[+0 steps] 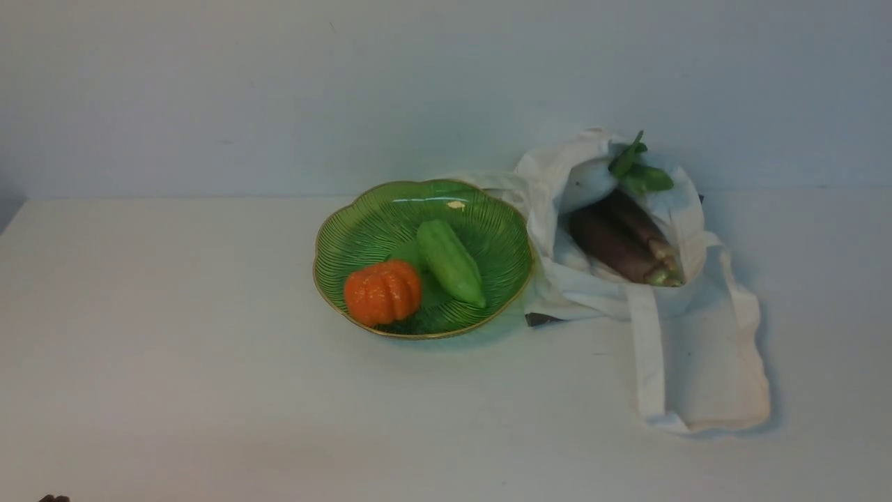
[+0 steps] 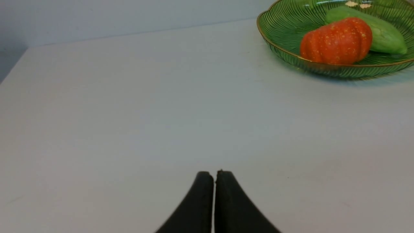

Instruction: Take vegetables from cloth bag on white table place on plate.

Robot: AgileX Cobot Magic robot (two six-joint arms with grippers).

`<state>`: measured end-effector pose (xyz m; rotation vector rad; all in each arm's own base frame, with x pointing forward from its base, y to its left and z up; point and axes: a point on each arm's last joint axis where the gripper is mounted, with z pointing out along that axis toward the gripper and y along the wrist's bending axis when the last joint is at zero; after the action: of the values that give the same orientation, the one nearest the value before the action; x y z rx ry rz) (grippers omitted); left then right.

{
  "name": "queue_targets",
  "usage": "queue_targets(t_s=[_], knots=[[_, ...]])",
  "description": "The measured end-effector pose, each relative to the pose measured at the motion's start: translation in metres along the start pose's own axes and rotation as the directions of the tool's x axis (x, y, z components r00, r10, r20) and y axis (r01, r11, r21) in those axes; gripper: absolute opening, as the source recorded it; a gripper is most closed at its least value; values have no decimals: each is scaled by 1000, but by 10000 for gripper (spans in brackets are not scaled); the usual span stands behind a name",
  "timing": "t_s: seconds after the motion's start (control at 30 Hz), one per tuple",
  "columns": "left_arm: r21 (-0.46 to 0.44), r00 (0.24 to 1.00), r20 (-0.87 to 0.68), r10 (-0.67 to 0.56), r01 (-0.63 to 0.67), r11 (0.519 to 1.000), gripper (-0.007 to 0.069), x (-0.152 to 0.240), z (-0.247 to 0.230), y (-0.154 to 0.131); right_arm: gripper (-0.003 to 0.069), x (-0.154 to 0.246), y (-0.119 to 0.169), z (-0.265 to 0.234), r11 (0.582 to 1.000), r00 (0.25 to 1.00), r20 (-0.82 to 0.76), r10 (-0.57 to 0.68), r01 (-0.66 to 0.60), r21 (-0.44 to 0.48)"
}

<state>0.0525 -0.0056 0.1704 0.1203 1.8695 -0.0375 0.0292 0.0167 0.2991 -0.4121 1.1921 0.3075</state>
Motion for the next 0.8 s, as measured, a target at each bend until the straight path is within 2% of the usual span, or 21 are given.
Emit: queue_targets(t_s=[0.37,0.5,0.67,0.8], knots=[[0,1000,0,0,0,1000,-5,0,0,0,-15,16,4,2,999,993,-120,4,-8,-35],[0,1000,0,0,0,1000,-5,0,0,0,-15,34,6,3,999,983,-181,20,-25,-24],[0,1000,0,0,0,1000,-5,0,0,0,-15,73,3,-1,991,945,-311,96,-61,121],[0,1000,0,0,0,1000,-5,0,0,0,-15,100,-2,-8,949,897,-384,219,-103,299]])
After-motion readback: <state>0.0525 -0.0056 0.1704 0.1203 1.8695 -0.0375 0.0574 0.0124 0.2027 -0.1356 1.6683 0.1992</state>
